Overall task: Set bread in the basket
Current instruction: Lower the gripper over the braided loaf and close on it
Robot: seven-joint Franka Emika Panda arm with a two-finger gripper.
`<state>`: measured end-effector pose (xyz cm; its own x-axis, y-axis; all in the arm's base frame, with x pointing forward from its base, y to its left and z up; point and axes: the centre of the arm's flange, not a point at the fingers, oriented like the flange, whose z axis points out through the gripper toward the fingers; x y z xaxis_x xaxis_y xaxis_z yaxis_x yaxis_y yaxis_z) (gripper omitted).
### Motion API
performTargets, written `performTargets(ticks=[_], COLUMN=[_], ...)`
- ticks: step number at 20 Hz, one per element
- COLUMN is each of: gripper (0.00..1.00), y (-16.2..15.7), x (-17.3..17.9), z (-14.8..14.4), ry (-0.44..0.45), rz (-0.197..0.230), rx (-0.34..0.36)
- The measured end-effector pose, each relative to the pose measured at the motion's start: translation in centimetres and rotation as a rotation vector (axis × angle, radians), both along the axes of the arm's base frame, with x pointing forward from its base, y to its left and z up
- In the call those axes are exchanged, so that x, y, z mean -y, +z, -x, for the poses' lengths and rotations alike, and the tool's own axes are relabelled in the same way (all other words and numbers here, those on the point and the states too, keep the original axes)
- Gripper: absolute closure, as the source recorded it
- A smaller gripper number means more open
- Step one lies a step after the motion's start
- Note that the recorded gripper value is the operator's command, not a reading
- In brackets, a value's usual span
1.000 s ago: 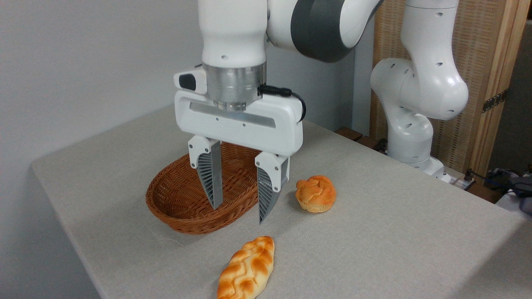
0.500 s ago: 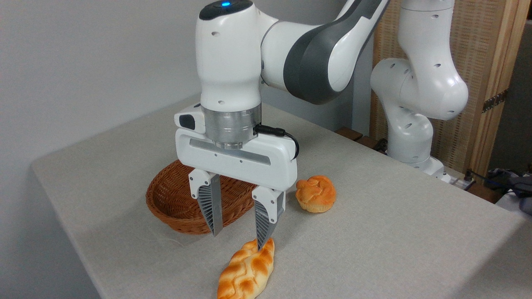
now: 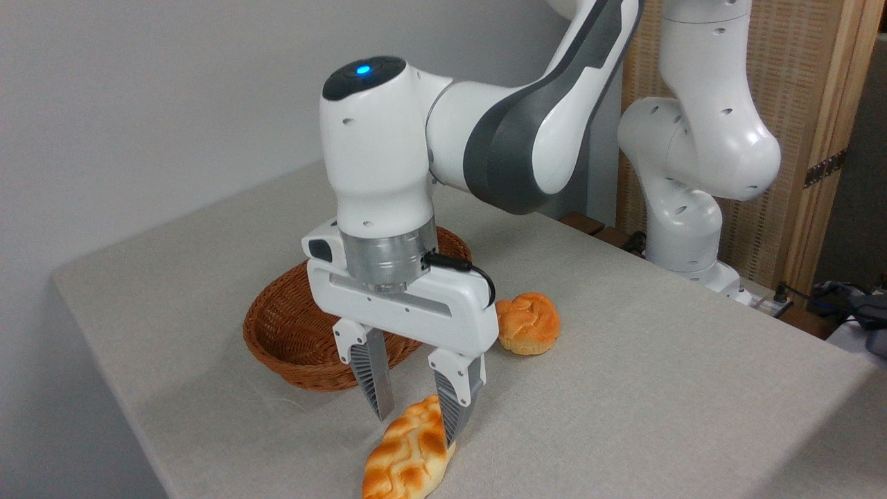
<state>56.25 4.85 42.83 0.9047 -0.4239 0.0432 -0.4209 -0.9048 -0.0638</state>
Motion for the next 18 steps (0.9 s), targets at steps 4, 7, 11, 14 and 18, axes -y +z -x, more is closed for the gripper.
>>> performTargets(ticks=[4, 7, 11, 14, 18], gripper=[0.0, 0.0, 0.14, 0.51, 0.63], y=[-1.1, -1.6, -2.4, -3.1, -3.1], x=[0.0, 0.0, 0.0, -0.3, -0.4], z=[-0.3, -0.6, -1.0, -1.2, -1.3], ry=[-0.006, -0.007, -0.007, -0.003, -0.003], rz=[-0.012, -0.015, -0.019, -0.022, -0.022], rx=[-0.013, -0.002, 0.0, 0.001, 0.006])
